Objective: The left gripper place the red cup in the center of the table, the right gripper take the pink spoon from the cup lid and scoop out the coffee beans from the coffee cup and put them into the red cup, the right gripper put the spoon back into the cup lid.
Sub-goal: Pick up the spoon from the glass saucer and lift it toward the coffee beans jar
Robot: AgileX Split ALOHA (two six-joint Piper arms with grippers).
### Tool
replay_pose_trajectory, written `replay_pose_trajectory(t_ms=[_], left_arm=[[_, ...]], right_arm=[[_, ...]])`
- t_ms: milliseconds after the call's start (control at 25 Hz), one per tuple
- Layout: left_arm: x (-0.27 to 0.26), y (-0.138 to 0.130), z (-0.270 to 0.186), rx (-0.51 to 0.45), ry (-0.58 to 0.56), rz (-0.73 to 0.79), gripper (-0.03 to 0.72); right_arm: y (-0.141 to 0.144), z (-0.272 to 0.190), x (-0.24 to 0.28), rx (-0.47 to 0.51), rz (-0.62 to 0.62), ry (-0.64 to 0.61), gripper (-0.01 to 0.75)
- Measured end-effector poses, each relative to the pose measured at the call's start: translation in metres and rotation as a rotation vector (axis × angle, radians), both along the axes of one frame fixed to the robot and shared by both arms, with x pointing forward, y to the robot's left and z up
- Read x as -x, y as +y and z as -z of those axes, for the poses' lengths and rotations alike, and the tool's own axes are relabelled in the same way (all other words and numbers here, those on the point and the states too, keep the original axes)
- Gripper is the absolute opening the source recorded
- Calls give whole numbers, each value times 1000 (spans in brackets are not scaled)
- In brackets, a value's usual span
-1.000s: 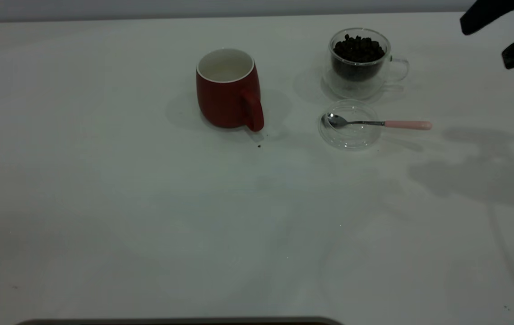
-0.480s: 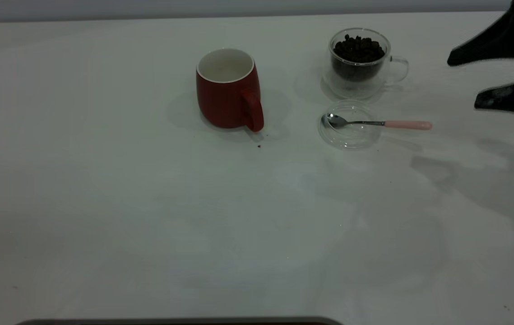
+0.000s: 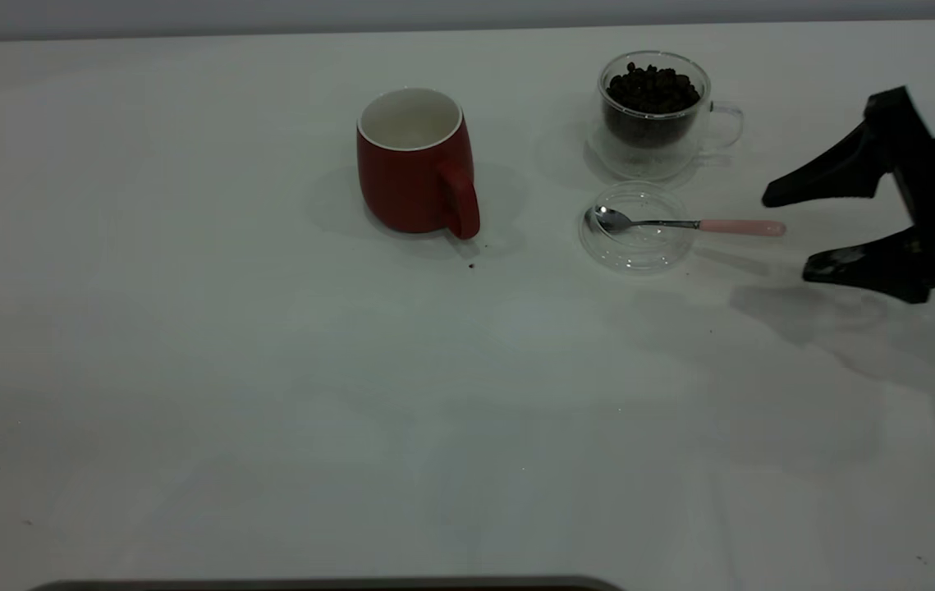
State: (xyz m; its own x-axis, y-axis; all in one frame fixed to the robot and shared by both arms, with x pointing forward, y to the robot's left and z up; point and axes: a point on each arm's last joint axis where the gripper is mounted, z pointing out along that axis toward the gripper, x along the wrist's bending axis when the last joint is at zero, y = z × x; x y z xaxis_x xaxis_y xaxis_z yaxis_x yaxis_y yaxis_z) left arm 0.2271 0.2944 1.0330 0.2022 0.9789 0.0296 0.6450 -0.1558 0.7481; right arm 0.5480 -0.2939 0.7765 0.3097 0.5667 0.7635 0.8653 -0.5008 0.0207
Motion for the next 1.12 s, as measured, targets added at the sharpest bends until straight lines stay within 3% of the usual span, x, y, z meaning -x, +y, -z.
replay_pose_trajectory(t_ms=[640,1120], left_arm=[[0,0,0,0,0,0,586],[0,0,0,2,0,-1,586]], right_arm=[[-2,32,-34,-60,-21,-64,663],[8,29,-43,-60,-49,-86,551]])
